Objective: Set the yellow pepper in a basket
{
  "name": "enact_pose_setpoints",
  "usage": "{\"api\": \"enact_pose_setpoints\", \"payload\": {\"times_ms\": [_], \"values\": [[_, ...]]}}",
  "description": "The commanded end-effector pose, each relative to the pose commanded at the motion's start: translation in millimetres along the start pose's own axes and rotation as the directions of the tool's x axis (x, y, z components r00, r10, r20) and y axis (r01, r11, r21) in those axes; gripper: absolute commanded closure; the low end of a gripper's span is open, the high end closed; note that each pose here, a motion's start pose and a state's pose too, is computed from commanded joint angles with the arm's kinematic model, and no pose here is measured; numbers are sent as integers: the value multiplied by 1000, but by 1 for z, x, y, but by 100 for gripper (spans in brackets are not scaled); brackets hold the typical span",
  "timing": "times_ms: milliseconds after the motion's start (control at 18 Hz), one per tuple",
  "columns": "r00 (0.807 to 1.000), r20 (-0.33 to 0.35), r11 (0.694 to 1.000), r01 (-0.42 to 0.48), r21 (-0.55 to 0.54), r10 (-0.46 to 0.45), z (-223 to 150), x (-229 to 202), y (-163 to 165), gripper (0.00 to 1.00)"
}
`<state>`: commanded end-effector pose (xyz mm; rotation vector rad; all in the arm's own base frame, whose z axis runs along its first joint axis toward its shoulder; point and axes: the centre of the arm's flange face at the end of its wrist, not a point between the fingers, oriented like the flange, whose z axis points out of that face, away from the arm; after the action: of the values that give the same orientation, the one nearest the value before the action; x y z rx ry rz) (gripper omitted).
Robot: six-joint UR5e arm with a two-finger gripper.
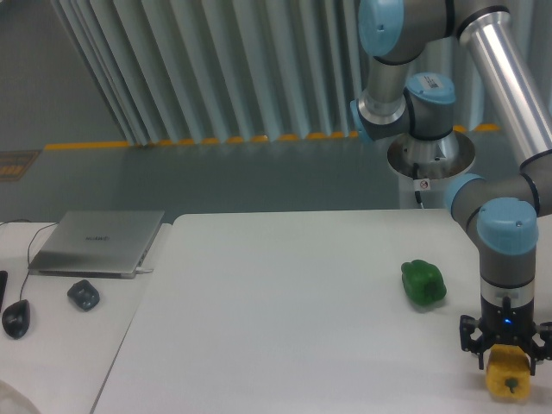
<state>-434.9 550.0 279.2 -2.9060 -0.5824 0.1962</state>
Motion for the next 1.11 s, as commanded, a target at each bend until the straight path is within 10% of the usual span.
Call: {"api": "enact_pose_setpoints", "payload": {"times_ms": [278, 556, 1111], "values": [[1000, 12, 999, -20, 30, 20, -25, -2, 0, 52], [950, 35, 950, -311, 36, 310, -75, -2, 9, 51], [666, 31, 667, -745, -10, 745, -111, -39, 36, 51]]}}
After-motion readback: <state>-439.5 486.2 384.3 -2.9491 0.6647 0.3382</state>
